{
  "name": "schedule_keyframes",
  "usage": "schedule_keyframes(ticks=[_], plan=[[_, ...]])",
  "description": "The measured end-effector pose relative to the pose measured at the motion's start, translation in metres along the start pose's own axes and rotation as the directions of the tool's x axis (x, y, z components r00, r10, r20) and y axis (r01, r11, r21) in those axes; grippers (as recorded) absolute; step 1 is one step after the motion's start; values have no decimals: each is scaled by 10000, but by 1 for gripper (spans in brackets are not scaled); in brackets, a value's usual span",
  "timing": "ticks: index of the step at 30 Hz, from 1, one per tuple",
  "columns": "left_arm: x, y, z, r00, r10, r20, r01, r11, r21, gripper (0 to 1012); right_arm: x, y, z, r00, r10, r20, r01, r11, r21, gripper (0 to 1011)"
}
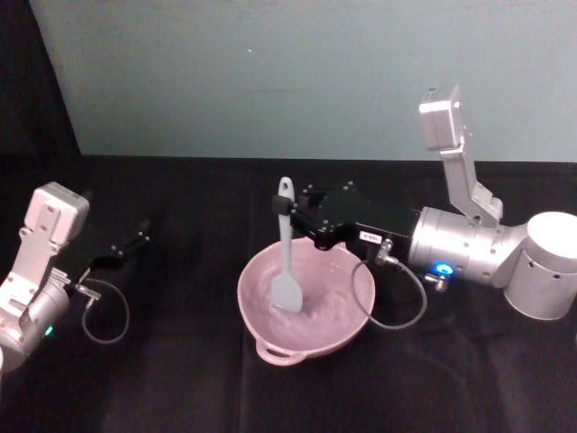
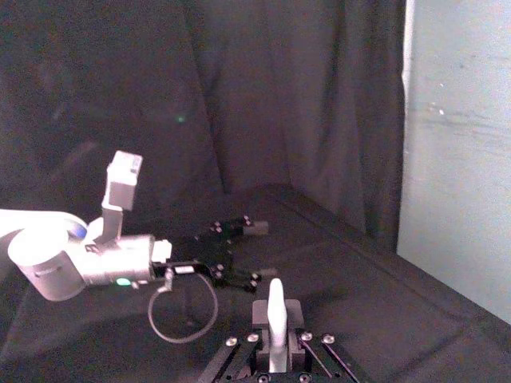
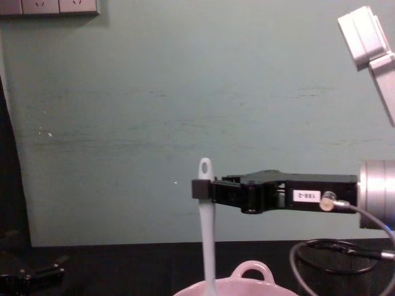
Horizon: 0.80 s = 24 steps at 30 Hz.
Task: Use the one hand to pick up the spoon and stir the clear water in the bowl.
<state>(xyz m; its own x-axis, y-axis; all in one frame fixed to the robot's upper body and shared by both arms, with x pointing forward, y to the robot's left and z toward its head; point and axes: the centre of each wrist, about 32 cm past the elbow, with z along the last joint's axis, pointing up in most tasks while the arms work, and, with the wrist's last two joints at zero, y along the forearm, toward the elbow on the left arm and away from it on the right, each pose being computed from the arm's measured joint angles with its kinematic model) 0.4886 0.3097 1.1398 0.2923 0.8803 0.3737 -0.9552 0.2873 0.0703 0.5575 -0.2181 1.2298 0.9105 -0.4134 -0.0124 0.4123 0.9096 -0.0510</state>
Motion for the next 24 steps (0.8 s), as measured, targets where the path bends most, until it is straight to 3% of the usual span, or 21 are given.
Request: schedule_keyframes(ticks=[8,15,24], plan=[[0,0,0,10000,0,0,0,10000,0,1005,-8,43,64,10000,51,20,-52,9989,464,134],[0,0,0,10000,0,0,0,10000,0,1005,35,-164,290,9966,-683,457,626,9913,1157,134],[0,0,0,10000,0,1,0,10000,0,1005,80,-515,629,9727,-1896,1342,1666,9719,1661,134]])
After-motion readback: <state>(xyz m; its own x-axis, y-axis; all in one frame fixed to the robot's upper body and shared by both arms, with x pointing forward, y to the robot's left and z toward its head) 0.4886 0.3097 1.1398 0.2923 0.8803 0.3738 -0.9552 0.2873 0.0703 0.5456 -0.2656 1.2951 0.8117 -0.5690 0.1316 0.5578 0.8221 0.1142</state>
